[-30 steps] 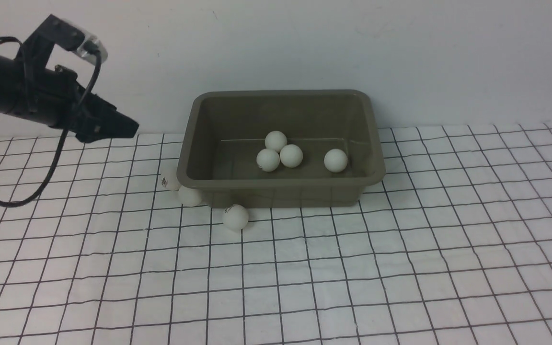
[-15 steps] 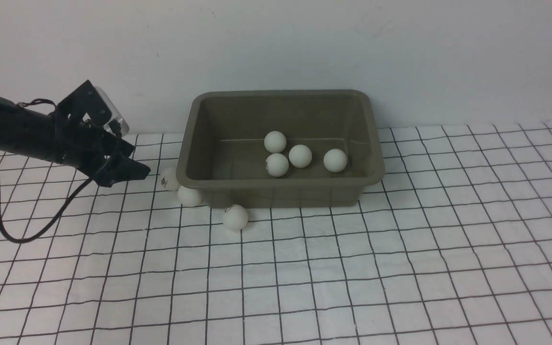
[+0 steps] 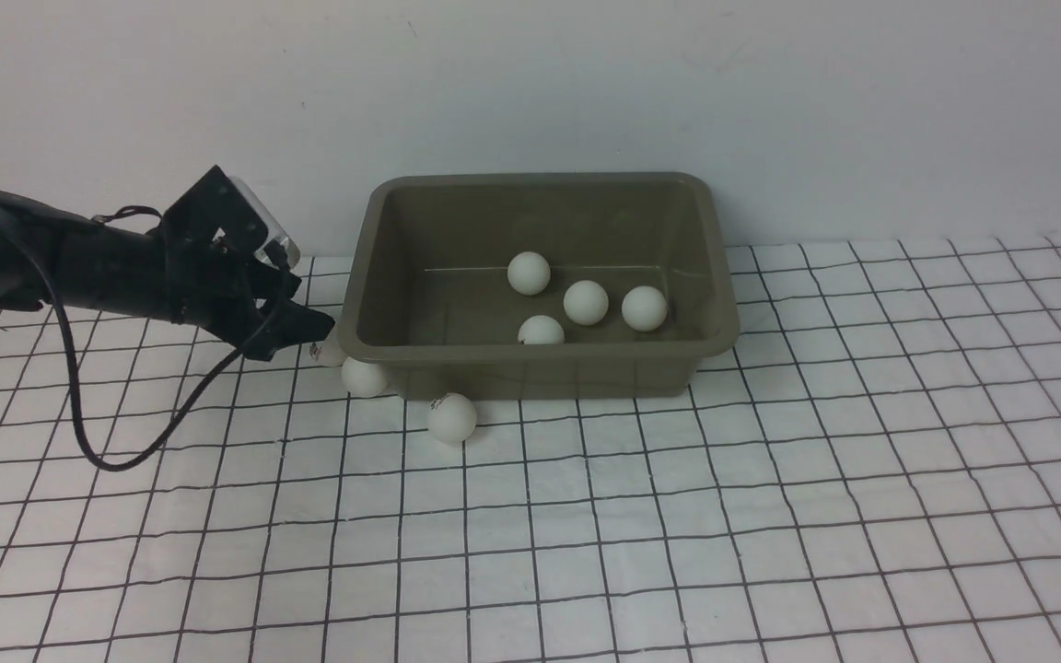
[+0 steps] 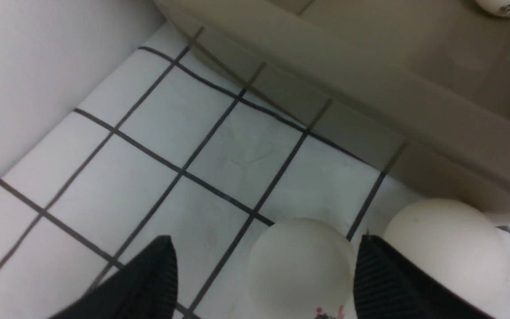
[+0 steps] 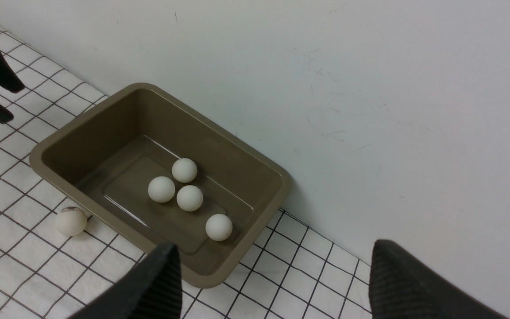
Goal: Put the table tennis balls into the box on the white checkered tablecloth.
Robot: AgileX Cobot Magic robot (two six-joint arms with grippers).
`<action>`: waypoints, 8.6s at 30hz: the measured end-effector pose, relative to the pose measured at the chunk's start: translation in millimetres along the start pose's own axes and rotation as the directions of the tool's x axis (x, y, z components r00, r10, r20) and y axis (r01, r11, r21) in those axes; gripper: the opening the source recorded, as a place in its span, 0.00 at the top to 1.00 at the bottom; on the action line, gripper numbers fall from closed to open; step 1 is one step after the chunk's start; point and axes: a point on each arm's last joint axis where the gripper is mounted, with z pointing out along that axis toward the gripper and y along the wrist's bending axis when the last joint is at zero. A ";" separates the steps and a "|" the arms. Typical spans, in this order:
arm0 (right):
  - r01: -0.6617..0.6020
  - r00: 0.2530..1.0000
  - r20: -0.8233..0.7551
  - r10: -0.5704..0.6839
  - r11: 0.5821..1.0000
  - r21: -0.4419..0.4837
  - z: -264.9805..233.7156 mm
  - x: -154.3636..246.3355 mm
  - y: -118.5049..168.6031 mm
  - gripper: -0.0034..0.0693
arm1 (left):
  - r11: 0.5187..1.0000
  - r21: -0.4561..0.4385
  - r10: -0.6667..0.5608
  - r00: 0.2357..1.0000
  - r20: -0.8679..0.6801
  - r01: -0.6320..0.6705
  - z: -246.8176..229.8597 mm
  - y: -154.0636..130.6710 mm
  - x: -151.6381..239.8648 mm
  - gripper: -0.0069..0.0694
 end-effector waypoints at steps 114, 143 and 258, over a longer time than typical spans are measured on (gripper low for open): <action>-0.002 1.000 -0.002 0.002 0.996 -0.086 -0.3 0.2 7.8 0.25 | 0.991 0.134 -0.019 0.997 0.073 0.009 -64.9 -2.9 -26.8 0.47; 0.025 0.999 0.040 -0.022 0.997 -0.072 -22.8 1.0 6.3 0.25 | 0.964 -0.097 -0.257 0.960 -0.115 0.246 -78.0 -54.2 -102.9 0.24; 0.028 0.995 0.093 -0.023 0.998 -0.053 -82.7 14.0 5.4 0.25 | 0.939 -0.289 -0.193 0.981 0.002 0.185 -13.3 -211.4 -77.3 0.92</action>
